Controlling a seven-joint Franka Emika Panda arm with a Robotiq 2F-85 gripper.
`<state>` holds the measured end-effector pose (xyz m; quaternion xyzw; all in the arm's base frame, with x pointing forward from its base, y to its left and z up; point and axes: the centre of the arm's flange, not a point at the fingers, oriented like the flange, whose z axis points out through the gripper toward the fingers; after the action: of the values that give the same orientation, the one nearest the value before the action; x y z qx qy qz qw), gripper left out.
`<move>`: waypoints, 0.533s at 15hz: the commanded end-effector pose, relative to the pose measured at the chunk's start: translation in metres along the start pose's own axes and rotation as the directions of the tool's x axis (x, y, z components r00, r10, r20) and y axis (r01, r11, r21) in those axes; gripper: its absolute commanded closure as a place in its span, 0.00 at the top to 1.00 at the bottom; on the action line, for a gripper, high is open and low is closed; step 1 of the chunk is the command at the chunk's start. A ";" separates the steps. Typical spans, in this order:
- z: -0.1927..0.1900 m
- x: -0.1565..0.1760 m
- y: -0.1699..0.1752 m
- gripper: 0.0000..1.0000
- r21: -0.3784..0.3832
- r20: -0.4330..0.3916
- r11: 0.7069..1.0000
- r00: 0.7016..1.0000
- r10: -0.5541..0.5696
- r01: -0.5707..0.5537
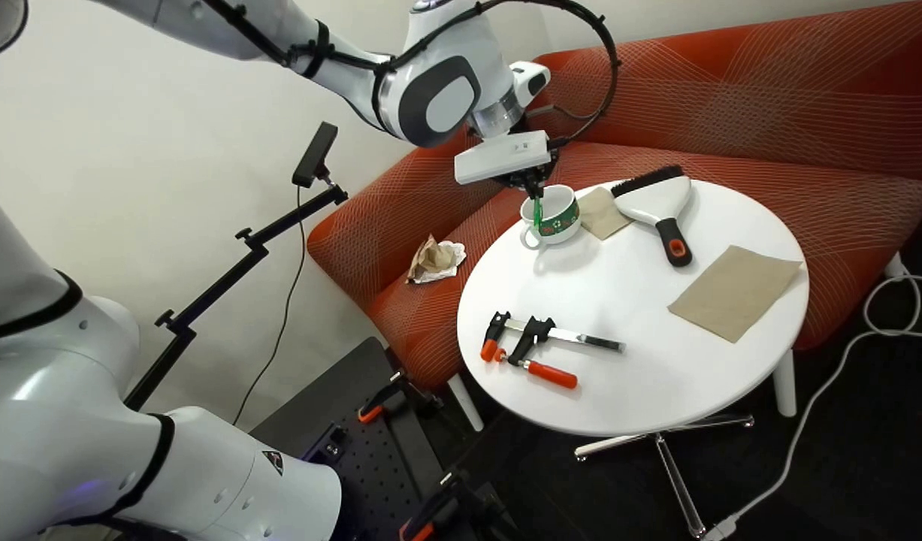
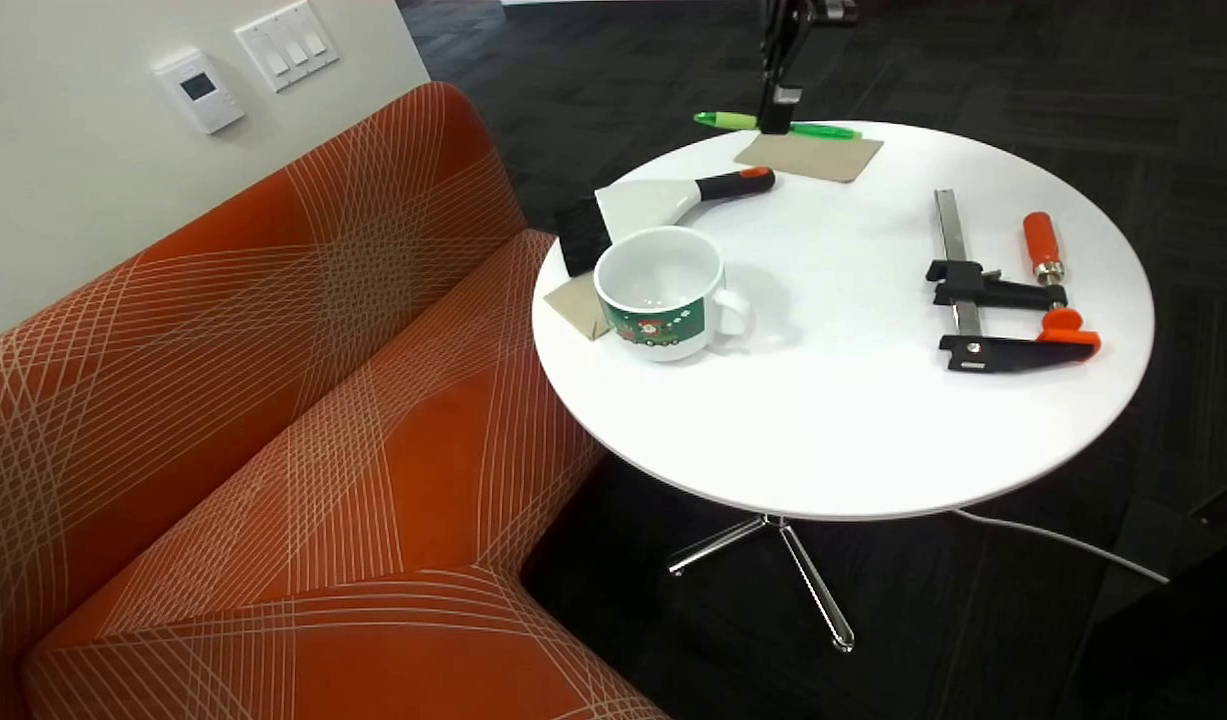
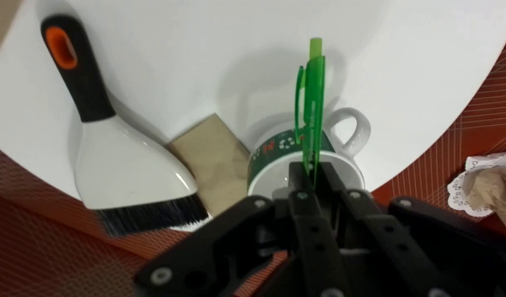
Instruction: Pick up the pen from the table and place it in the mug
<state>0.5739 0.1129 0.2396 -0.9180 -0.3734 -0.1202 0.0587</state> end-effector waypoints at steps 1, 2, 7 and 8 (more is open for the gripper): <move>0.010 0.021 0.000 0.03 0.020 -0.115 0.991 0.985 -0.131 0.134; 0.012 0.028 -0.003 0.03 0.023 -0.143 0.984 0.975 -0.170 0.175; 0.022 0.051 -0.004 0.03 0.032 -0.263 0.944 0.914 -0.310 0.329; 0.025 0.053 -0.002 0.03 0.041 -0.284 0.936 0.902 -0.325 0.351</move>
<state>0.5997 0.1587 0.2368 -0.8368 -0.4973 -0.2043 0.1035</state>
